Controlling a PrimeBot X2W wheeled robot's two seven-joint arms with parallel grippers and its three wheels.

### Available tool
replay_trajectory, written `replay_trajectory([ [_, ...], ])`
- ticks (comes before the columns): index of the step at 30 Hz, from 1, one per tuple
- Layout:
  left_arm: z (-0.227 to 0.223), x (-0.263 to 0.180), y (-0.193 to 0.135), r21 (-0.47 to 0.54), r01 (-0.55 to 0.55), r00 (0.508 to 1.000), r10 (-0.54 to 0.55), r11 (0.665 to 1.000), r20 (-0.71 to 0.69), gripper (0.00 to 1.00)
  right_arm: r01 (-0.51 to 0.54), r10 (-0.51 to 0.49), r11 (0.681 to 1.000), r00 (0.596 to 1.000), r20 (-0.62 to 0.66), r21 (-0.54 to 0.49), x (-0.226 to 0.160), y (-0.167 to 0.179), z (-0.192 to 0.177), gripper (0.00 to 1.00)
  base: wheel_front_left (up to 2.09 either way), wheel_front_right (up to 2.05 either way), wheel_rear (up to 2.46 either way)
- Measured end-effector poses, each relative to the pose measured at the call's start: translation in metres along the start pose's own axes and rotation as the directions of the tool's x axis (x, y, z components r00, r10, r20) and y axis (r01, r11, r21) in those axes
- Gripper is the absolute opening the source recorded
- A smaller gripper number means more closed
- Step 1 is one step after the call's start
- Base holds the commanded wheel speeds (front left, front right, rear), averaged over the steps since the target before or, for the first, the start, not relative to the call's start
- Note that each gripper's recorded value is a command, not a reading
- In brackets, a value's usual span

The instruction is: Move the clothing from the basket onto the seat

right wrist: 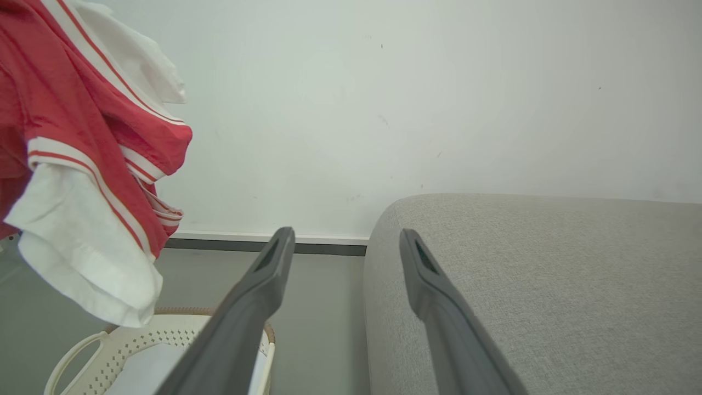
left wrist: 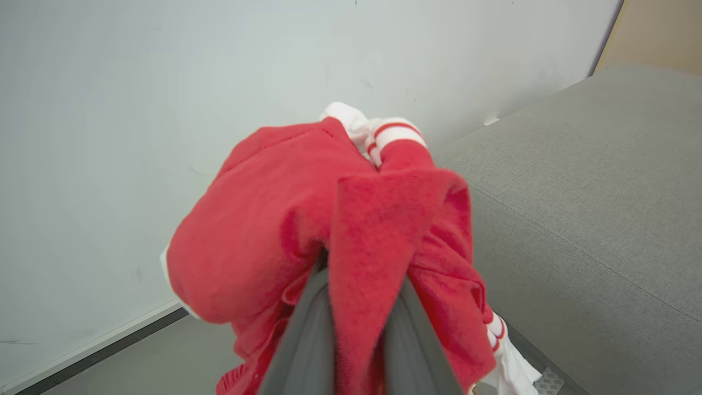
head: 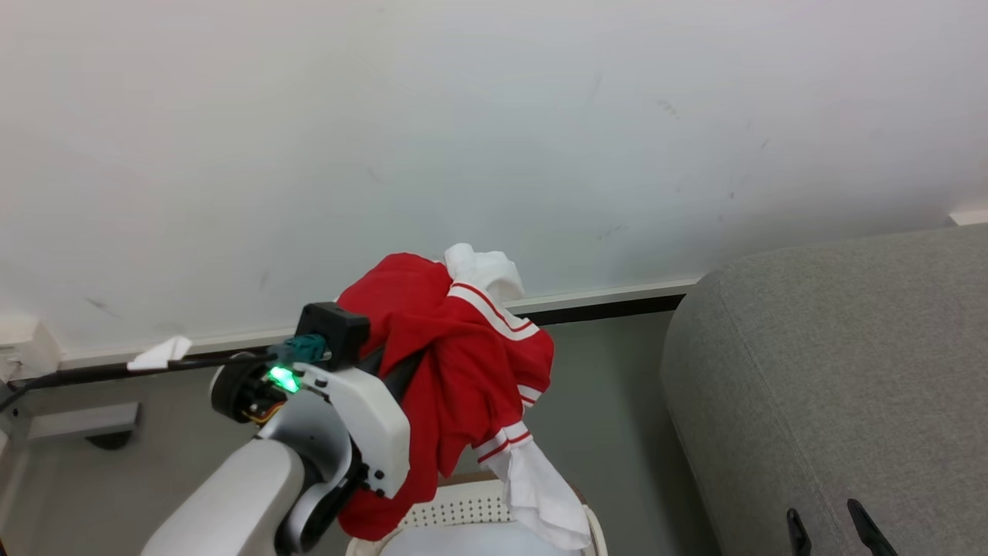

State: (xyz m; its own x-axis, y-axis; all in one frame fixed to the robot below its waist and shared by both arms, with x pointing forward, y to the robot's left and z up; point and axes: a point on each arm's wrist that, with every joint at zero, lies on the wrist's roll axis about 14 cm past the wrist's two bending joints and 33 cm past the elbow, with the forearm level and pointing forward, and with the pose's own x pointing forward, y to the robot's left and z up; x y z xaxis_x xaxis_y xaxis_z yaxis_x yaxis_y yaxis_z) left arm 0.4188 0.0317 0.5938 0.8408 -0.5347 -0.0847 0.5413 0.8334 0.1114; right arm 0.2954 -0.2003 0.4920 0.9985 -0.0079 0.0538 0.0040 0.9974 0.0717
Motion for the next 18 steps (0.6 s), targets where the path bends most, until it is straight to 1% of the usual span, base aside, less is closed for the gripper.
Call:
replay_trajectory([
  [6, 0.002, 0.002, -0.002, 0.001, 0.005, 1.0, -0.005, 1.0, 0.008, 0.0, 0.001, -0.001, 1.0, 1.0, 0.009, -0.02, 0.0, -0.005, 0.004, 1.0, 0.0, 0.0, 0.0],
  [12, 0.003, 0.003, -0.003, 0.001, 0.008, 1.0, -0.008, 1.0, 0.011, 0.0, -0.024, 0.026, 0.998, 0.999, 0.028, -0.06, 0.002, -0.008, 0.013, 1.0, 0.0, 0.0, 0.0],
  [15, 0.003, 0.005, -0.002, 0.001, 0.008, 1.0, -0.008, 1.0, 0.009, 0.0, -0.067, 0.071, 0.994, 0.997, 0.043, -0.083, 0.007, -0.001, 0.02, 1.0, 0.0, 0.0, 0.0],
  [18, 0.002, 0.006, -0.003, -0.001, 0.011, 1.0, -0.011, 1.0, 0.009, 0.0, -0.146, 0.151, 0.983, 0.988, 0.041, -0.113, 0.014, 0.014, 0.022, 1.0, 0.0, 0.0, 0.0],
])
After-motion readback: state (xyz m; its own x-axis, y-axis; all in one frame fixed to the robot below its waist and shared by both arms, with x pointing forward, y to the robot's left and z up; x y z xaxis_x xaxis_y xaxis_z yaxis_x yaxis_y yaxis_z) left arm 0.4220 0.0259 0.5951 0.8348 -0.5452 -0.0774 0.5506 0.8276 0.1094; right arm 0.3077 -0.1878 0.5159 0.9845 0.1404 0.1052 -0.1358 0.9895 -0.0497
